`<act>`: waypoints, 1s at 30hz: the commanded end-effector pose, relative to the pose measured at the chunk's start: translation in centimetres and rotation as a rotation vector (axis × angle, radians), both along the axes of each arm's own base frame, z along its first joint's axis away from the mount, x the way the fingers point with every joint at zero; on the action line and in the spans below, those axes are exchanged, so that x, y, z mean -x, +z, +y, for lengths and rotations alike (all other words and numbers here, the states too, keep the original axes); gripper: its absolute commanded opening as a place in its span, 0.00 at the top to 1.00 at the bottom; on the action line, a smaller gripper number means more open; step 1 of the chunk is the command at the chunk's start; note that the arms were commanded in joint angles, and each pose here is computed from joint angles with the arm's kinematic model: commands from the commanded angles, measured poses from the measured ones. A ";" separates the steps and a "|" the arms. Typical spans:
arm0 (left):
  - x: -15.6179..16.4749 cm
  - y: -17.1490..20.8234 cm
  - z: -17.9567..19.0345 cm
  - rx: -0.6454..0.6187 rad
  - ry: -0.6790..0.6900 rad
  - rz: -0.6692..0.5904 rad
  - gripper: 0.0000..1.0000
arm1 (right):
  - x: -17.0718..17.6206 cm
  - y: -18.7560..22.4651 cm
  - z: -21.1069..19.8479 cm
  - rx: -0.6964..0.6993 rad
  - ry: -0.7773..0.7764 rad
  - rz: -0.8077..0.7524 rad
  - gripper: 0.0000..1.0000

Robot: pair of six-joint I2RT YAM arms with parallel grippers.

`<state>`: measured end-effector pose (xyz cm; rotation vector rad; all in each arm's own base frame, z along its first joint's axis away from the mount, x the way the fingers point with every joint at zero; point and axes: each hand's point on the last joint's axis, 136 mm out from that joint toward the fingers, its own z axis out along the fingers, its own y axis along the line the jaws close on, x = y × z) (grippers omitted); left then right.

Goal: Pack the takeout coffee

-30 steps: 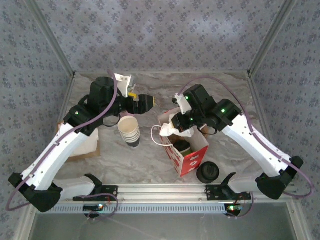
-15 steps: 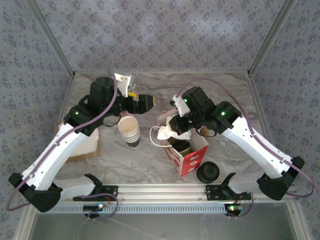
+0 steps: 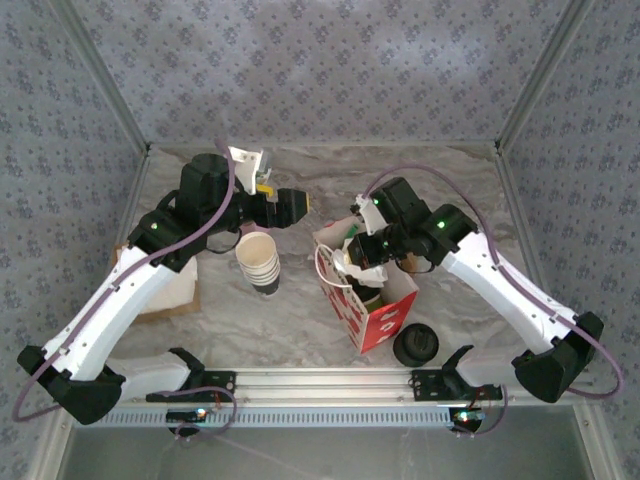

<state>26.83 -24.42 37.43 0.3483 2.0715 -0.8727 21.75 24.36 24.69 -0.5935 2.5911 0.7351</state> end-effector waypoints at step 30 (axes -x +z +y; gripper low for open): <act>-0.6 0.5 -0.2 0.015 0.012 -0.014 0.00 | -1.7 -2.7 -0.2 0.227 -0.050 -0.089 0.67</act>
